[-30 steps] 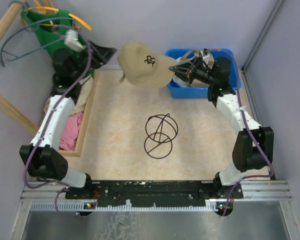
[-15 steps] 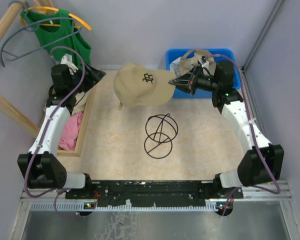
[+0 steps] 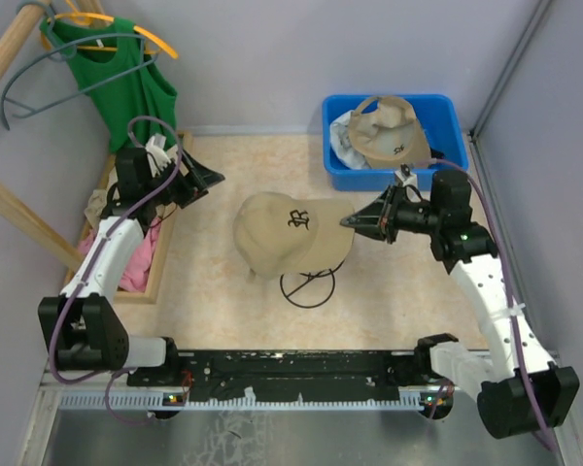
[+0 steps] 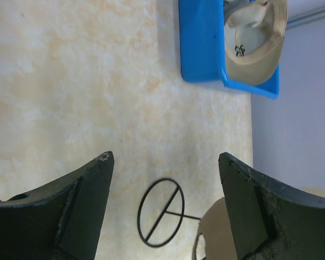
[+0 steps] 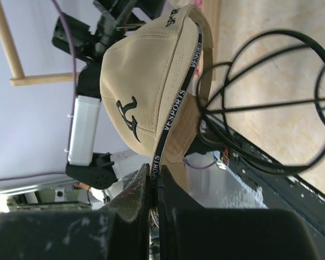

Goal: Stack the hats

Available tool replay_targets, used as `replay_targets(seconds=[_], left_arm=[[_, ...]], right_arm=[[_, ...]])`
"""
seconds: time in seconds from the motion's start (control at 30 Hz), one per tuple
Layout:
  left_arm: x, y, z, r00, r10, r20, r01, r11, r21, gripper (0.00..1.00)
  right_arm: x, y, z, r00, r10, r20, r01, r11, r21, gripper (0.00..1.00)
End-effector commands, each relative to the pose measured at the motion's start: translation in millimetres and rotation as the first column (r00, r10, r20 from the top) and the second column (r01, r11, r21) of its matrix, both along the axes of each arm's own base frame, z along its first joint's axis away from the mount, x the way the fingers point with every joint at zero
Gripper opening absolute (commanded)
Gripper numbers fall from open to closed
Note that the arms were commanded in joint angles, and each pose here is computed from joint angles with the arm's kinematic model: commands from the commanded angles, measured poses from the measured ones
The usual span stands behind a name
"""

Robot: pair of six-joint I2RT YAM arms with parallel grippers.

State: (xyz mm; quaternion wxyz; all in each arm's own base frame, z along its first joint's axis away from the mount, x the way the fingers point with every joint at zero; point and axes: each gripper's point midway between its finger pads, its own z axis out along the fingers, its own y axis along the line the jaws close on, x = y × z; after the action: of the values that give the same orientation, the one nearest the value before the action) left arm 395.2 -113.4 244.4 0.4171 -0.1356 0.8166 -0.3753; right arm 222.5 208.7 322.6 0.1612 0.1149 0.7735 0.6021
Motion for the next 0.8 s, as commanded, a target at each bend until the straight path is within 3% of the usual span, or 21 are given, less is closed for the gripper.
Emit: replay_targets(seconds=[0.0, 0.2, 0.43, 0.6, 0.77], left_arm=[[-31.4, -16.5, 1.9, 0.994, -0.107, 0.013, 0.107, 0.994, -0.014, 0.84], [-66.4, -37.5, -29.8, 0.982, -0.182, -0.056, 0.182, 0.983, -0.013, 0.84], [-104.0, -57.5, -70.8, 0.954, -0.245, -0.173, 0.244, 0.969, -0.024, 0.79], [-121.4, -69.5, -87.2, 0.932, -0.285, -0.223, 0.279, 0.959, -0.055, 0.68], [-141.7, -83.3, -108.4, 0.900, -0.338, -0.275, 0.324, 0.941, -0.095, 0.49]], right_arm=[[-18.4, -16.5, -21.7, 0.999, -0.023, -0.040, 0.022, 0.999, -0.039, 0.00], [-17.1, -49.4, -49.1, 0.993, -0.107, -0.059, 0.102, 0.991, -0.087, 0.00], [-27.8, -53.8, -91.9, 0.988, -0.101, -0.118, 0.083, 0.986, -0.147, 0.00], [-35.9, -56.1, -128.9, 0.981, -0.115, -0.158, 0.086, 0.980, -0.178, 0.00], [-28.0, -61.9, -148.7, 0.980, -0.146, -0.135, 0.112, 0.966, -0.233, 0.00]])
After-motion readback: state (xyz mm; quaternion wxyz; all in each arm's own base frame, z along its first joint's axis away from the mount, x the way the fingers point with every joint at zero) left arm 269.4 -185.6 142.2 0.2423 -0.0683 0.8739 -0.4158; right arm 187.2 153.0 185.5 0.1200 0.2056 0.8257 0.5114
